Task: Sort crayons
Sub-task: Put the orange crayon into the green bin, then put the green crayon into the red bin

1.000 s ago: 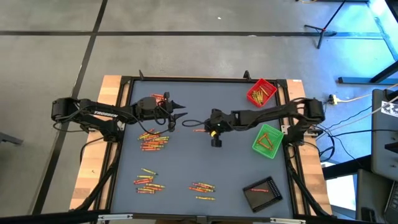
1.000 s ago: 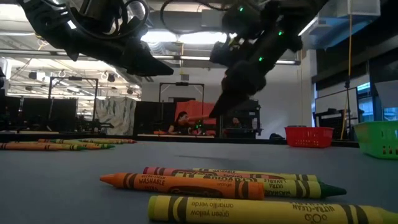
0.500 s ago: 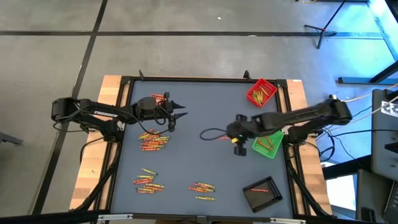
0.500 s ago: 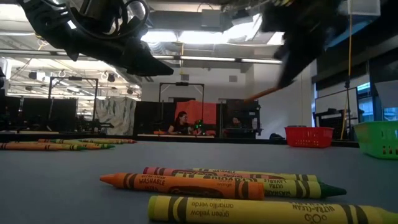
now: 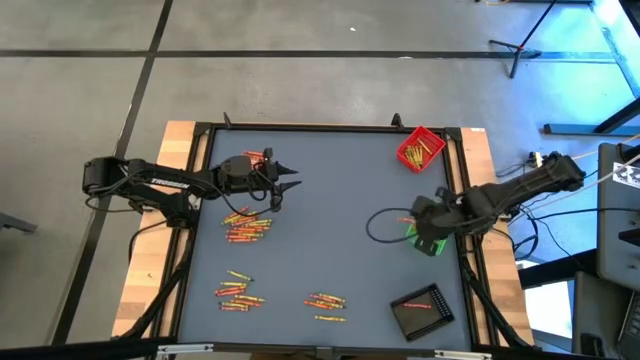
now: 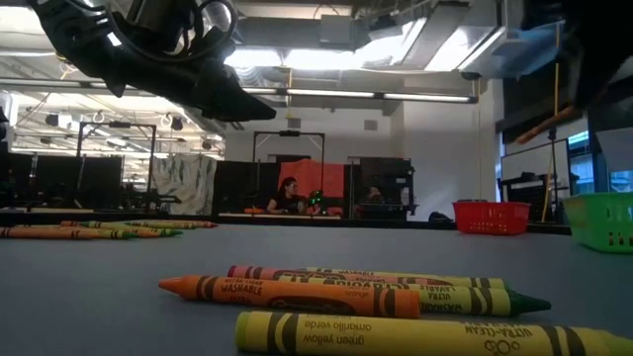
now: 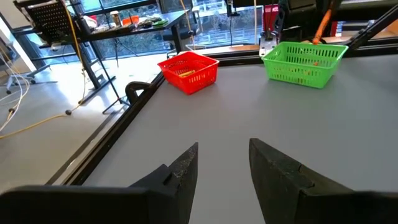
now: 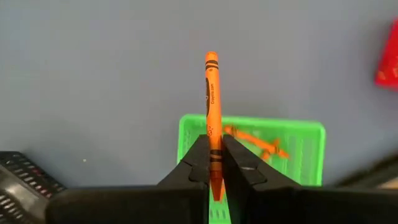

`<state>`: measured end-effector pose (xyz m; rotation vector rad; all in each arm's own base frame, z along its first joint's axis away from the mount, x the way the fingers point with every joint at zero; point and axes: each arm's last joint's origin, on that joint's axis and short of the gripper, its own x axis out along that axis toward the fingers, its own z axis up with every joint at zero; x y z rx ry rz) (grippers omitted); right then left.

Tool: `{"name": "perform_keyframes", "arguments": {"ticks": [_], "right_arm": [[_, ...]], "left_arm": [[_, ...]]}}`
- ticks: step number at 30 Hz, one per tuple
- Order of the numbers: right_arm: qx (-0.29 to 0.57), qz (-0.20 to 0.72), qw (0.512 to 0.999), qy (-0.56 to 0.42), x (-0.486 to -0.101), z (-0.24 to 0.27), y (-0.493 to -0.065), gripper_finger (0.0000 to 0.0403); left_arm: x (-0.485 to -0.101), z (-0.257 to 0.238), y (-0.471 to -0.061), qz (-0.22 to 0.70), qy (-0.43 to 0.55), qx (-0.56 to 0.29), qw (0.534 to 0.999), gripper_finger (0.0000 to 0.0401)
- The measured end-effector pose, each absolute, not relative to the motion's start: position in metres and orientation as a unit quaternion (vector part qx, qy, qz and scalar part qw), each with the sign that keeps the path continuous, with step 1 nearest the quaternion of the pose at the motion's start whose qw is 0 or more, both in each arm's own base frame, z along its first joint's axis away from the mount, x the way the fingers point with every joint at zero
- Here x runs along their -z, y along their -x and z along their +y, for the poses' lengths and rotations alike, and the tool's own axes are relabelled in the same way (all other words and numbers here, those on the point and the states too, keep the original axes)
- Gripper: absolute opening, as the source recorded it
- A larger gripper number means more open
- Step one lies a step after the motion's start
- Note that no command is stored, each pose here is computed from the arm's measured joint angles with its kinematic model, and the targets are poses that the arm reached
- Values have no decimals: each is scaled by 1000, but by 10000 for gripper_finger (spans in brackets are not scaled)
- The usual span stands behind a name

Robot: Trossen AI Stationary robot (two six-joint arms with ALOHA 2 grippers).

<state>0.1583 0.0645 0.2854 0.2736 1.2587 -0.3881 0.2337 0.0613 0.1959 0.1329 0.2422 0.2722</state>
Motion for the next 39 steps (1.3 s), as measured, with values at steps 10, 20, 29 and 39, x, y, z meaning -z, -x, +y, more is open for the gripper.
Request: {"name": "perform_keyframes", "arguments": {"ticks": [10, 20, 29, 39], "right_arm": [[220, 598, 750, -178, -248, 68, -122, 17], [233, 578, 754, -207, -235, 79, -102, 17], [255, 567, 758, -198, -225, 78, -100, 21], [252, 573, 753, -206, -225, 79, -100, 163]], "left_arm": [[-196, 61, -234, 121, -68, -135, 981, 127], [-196, 61, -234, 120, -69, -135, 981, 127], [-196, 61, -234, 119, -69, -136, 981, 127], [-197, 61, -234, 117, -71, -136, 981, 127]]}}
